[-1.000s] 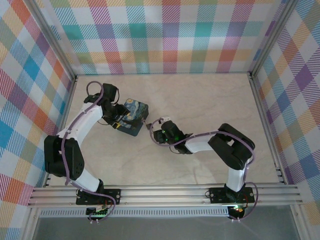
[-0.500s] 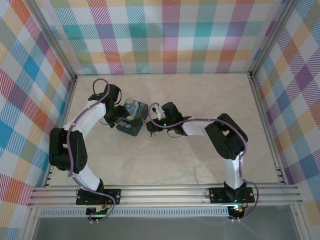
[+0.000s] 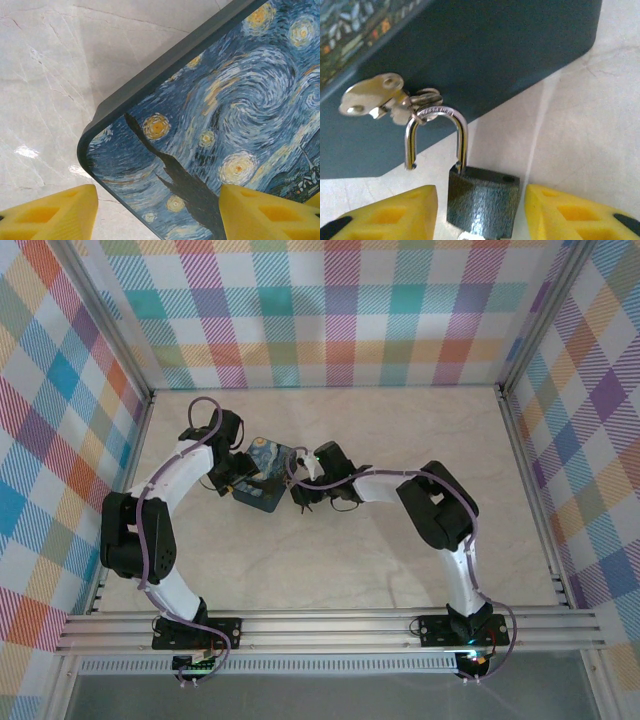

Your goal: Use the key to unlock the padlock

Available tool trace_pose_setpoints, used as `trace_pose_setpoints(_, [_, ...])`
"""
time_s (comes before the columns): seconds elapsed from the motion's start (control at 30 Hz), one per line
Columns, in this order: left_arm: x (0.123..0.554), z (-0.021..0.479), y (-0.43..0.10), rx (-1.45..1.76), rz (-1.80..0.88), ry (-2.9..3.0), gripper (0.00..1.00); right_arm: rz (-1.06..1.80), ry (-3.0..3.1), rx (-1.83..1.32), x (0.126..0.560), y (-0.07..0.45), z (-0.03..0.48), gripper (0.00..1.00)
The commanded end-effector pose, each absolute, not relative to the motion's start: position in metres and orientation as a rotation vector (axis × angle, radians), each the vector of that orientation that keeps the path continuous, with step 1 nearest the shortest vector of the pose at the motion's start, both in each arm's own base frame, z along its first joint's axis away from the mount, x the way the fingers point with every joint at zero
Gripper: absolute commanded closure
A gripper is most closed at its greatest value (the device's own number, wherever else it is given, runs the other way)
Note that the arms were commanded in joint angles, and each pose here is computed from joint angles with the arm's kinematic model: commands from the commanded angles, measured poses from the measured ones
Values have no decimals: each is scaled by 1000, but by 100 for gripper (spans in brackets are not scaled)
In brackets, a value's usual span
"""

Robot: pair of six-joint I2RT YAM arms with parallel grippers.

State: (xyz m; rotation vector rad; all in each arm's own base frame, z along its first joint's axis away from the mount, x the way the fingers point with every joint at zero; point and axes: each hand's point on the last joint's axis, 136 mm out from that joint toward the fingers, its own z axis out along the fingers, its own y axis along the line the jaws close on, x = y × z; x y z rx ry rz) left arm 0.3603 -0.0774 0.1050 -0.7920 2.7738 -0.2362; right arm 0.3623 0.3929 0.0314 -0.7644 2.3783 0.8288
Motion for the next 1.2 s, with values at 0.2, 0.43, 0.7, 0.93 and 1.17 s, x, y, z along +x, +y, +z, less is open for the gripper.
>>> trace_pose_setpoints(0.2, [352, 88, -63, -801, -132, 2798, 35, 631, 2466, -756, 369, 381, 5, 59])
trace_pose_setpoints(0.43, [345, 80, -63, -804, -130, 2818, 36, 611, 2504, -702, 358, 393, -10, 64])
trace_pose_setpoints(0.7, [340, 80, -64, -807, -145, 2824, 36, 726, 2498, -390, 362, 386, 13, 88])
trace_pose_setpoints(0.93, [330, 71, -67, -835, -178, 2847, 37, 999, 2380, -94, 378, 406, 56, 92])
trace_pose_setpoints(1.17, [321, 70, -66, -858, -174, 2849, 37, 1130, 2237, 150, 395, 408, 87, 95])
